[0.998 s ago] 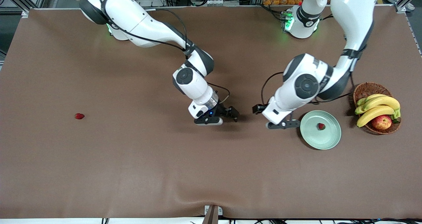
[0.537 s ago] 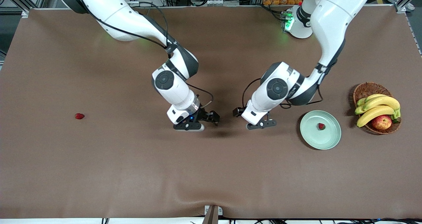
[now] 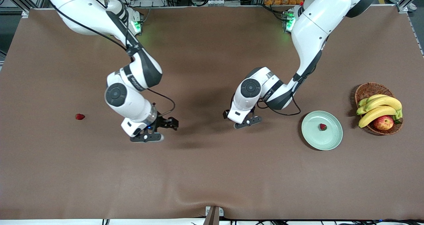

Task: Collect all strawberries into plate
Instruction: 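Carry the strawberry plateward with the left gripper while the right gripper reaches another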

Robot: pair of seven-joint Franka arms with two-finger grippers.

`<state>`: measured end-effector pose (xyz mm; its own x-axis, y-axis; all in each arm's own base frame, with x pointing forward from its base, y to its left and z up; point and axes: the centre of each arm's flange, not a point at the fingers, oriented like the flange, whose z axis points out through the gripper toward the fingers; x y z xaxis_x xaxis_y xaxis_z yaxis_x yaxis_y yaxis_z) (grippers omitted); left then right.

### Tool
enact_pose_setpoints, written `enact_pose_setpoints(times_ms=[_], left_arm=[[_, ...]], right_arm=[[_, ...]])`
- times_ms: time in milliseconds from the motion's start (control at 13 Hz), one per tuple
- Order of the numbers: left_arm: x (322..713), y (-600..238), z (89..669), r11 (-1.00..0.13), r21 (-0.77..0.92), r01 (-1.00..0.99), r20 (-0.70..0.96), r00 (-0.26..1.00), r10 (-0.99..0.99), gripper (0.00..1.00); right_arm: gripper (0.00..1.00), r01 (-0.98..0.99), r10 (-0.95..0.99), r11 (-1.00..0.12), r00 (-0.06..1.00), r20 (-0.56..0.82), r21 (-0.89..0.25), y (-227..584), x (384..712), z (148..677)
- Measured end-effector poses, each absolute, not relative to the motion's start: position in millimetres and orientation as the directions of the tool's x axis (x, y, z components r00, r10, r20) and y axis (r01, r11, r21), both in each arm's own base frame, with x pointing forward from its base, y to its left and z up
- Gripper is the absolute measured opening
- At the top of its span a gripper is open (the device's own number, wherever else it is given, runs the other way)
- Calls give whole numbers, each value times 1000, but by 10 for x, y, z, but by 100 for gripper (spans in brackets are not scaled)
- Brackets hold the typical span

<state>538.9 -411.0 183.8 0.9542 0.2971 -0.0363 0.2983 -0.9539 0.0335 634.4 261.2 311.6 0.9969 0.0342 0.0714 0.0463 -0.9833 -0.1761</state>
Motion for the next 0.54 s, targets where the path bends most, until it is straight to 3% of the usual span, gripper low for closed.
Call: enact_pose_setpoints(times_ms=[307,460,537], left_arm=[[5380,-4140,1767,-955,19,297,-27,955,297,99],[5389,-4118,1740,-954,15,300,-28,954,300,84],[5393,-4109,1728,-953,13,302,-28,953,302,84]], right_arm=[[100,142,136,-982,989,56,-124,1445,6369,3176],[100,148,147,-983,989,19,-113,842,6369,3219],[100,133,133,-985,991,7,-111,552,6371,3228]])
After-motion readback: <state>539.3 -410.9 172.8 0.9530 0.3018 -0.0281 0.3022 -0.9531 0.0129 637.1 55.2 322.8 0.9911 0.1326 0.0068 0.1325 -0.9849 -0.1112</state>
